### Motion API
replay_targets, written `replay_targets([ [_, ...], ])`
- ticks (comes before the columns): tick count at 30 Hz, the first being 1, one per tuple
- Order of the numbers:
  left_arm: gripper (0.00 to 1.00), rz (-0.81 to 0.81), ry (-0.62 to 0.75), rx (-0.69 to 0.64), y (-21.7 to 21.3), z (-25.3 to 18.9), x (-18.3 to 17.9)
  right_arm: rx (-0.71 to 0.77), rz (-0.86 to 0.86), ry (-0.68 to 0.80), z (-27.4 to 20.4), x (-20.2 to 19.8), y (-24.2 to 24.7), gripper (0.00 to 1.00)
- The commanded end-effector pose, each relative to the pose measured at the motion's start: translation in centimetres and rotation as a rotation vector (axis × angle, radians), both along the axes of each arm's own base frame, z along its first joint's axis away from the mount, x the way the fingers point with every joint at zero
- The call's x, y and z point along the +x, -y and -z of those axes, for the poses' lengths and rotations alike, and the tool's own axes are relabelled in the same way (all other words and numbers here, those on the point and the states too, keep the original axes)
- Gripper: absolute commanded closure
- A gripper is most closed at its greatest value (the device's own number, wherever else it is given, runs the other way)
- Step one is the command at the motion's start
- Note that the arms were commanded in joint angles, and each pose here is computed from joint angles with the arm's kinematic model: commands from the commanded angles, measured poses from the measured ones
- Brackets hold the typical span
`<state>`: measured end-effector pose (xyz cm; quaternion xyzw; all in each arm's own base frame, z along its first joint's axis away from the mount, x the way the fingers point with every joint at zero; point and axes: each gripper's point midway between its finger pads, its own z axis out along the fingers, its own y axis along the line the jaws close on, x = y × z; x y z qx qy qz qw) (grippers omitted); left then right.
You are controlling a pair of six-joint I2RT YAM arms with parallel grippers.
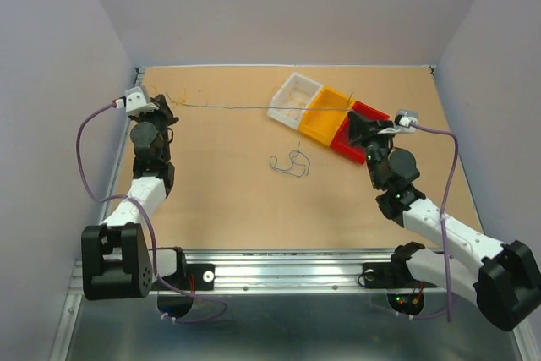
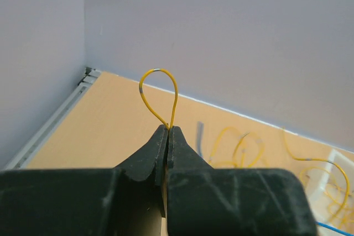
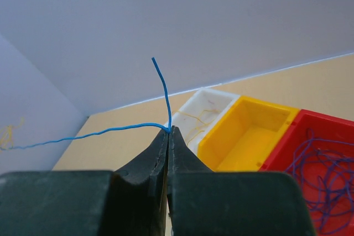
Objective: Untangle the cables
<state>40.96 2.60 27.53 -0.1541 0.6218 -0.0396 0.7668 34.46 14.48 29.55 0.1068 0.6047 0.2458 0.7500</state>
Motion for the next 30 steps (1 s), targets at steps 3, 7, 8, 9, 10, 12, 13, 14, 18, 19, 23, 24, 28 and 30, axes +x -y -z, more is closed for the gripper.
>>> replay_targets([
  [3, 1.0, -0.072, 0.102, 0.005, -2.5, -3.6, 1.4, -0.001, 0.131, -0.041, 0.9, -2.8, 4.2, 1.0],
  [7, 1.0, -0.094, 0.074, 0.018, -3.0, -2.6, 2.4, -0.002, 0.113, -0.011, -0.3, -4.6, 4.9, 1.0],
  [8, 1.0, -0.1, 0.057, 0.025, -3.2, -2.0, 2.9, -0.001, 0.104, 0.003, -0.9, -5.1, 5.0, 1.0],
  [9, 1.0, -0.107, 0.05, 0.028, -3.4, -1.8, 3.2, -0.015, 0.099, -0.011, -0.6, -5.1, 5.0, 0.99],
  [10, 1.0, -0.112, 0.043, 0.031, -3.6, -1.6, 3.4, -0.017, 0.092, -0.004, -0.9, -5.3, 4.9, 0.99],
  [12, 1.0, -0.098, 0.026, 0.041, -3.4, -1.0, 4.0, -0.05, 0.055, -0.003, -0.9, -5.2, 4.2, 0.99],
  [13, 1.0, -0.093, 0.023, 0.04, -3.3, -0.9, 4.1, -0.049, 0.047, -0.002, -1.2, -5.1, 3.9, 1.0],
  [14, 1.0, -0.089, 0.019, 0.041, -3.3, -0.7, 4.3, -0.049, 0.048, -0.005, -1.2, -5.0, 3.9, 1.0],
  [18, 1.0, -0.13, -0.005, 0.053, -4.2, -0.2, 4.8, -0.032, 0.032, 0.004, -1.7, -5.1, 3.6, 0.99],
  [19, 1.0, -0.129, -0.01, 0.061, -4.3, 0.0, 4.8, -0.034, 0.01, 0.014, -2.0, -5.3, 3.3, 0.99],
  [23, 1.0, 0.011, 0.03, 0.088, -1.7, -0.7, 4.7, -0.087, -0.098, 0.047, -3.5, -5.3, 1.0, 1.0],
  [24, 1.0, 0.037, 0.039, 0.091, -1.2, -0.9, 4.5, -0.095, -0.104, 0.042, -3.5, -5.0, 0.7, 0.99],
  [28, 1.0, 0.14, 0.062, 0.101, 0.7, -1.5, 4.1, -0.145, -0.07, 0.016, -3.6, -2.5, 0.0, 0.99],
  [30, 1.0, 0.152, 0.069, 0.097, 1.0, -1.7, 3.8, -0.154, -0.061, 0.02, -4.3, -1.8, -0.3, 0.99],
])
